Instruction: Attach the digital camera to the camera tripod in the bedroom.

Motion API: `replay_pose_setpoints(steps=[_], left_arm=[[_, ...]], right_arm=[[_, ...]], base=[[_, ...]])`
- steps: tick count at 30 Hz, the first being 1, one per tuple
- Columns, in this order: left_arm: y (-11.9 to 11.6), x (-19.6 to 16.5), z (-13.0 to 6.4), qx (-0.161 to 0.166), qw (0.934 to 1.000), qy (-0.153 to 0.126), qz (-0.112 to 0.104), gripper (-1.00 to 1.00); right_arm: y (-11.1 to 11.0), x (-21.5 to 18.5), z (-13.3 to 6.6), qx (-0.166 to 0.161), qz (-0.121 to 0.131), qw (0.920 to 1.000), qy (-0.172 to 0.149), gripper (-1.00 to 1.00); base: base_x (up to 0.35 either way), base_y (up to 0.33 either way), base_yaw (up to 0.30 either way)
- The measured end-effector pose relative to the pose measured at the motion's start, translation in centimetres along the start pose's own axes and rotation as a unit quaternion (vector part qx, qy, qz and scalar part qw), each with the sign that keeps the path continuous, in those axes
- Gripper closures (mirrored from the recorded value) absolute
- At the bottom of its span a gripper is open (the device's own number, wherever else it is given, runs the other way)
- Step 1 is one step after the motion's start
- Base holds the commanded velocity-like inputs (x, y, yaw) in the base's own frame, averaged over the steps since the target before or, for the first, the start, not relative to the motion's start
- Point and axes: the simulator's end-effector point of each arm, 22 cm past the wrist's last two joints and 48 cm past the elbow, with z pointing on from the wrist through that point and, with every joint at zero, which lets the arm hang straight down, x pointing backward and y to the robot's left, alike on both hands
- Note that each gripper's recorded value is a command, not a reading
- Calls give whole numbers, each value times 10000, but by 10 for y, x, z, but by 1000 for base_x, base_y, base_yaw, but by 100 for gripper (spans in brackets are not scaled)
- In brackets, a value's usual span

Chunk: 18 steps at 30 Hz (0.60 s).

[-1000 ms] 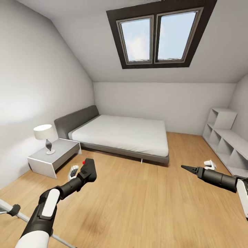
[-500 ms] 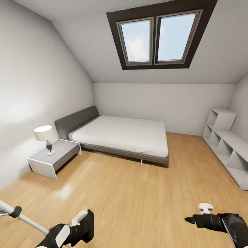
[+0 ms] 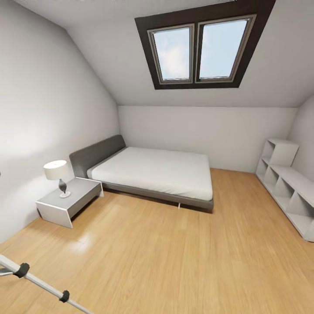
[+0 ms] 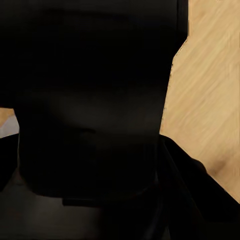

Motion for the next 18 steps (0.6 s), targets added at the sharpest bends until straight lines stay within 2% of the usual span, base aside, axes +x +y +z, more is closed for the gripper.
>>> replay_pose_setpoints(steps=[9, 18], left_arm=[[24, 9, -14, -266, 9996, -119, 12, 100], [27, 8, -25, -353, 9992, -169, 7, 100]], right_arm=[[16, 21, -6, -15, -68, 9999, -132, -100], [18, 24, -17, -18, -67, 9999, -148, -100]], base=[[0, 0, 0], [0, 0, 0]])
